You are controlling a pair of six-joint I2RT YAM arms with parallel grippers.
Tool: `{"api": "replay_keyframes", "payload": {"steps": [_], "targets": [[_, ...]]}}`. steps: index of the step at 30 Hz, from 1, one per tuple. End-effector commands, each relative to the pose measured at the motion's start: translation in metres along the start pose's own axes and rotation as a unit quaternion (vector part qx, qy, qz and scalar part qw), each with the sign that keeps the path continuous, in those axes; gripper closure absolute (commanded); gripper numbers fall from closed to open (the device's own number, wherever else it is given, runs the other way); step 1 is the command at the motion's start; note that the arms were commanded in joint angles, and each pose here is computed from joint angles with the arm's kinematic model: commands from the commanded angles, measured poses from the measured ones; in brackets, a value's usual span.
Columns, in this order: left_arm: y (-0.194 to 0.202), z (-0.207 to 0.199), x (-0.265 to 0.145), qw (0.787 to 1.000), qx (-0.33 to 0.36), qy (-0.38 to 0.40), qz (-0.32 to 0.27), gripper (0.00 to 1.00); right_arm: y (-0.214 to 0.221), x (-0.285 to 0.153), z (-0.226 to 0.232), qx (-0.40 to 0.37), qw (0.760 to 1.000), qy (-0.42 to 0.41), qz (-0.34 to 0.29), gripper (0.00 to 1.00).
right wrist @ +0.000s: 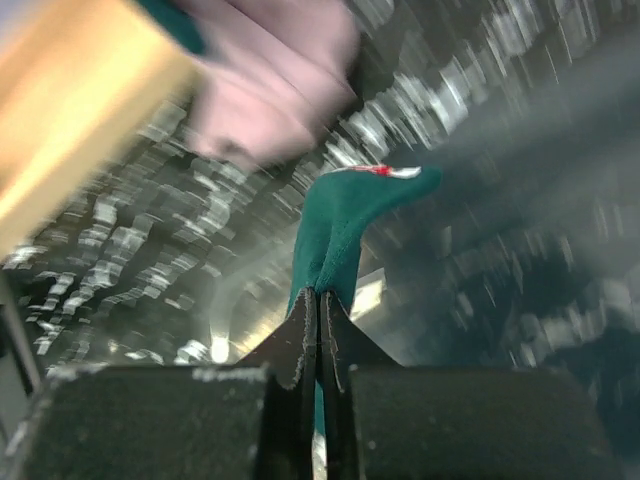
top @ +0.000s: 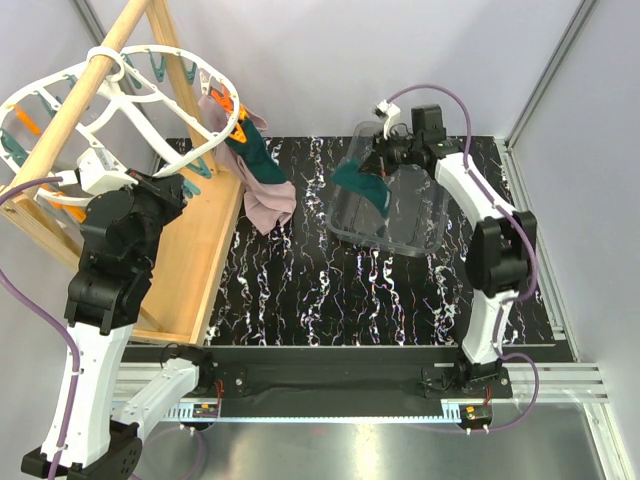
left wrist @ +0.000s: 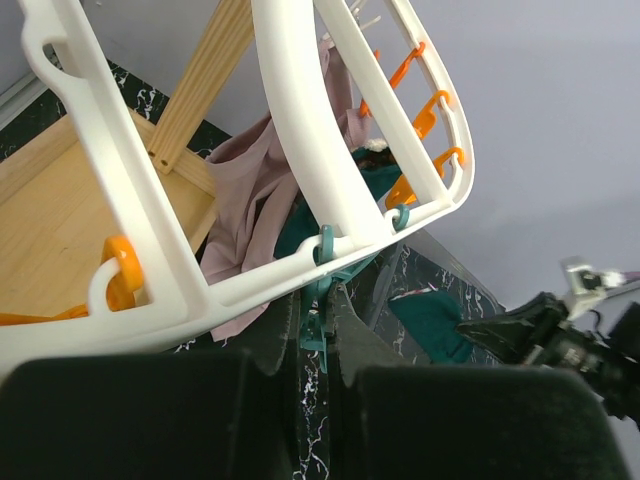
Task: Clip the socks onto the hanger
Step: Place the sock in the bin, then pick up the sock from the bin.
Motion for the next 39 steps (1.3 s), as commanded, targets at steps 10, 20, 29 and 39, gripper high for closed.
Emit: {"api": "replay_keyframes", "payload": {"steps": [10,20,29,39], "targets": [[0.012,0.003,-0.002,0.999,0.014,0.006,0.042,1.0,0.096,-0.016,-0.081,0.142,0.935,0.241,0.217,0.56],[0.018,0.006,-0.001,0.999,0.011,0.004,0.049,1.0,0.059,0.01,-0.046,0.052,0.973,0.168,0.151,0.48],[0.018,0.007,-0.002,0.999,0.008,0.004,0.047,1.0,0.103,0.047,-0.072,0.074,0.954,0.187,0.221,0.55],[0.022,0.009,0.001,0.999,0.005,0.003,0.051,1.0,0.128,0.067,-0.075,0.076,0.944,0.193,0.255,0.46]]}}
Point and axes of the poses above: each gripper's point midway between its finger pads, its own x axis out along the fingers, its own z axis along the line the jaws close on, y = z × x, the point moved 7 cm from there along -x, back along the fingers, and after that the axes turned 9 degrees about -x, right-handed, at the moved point
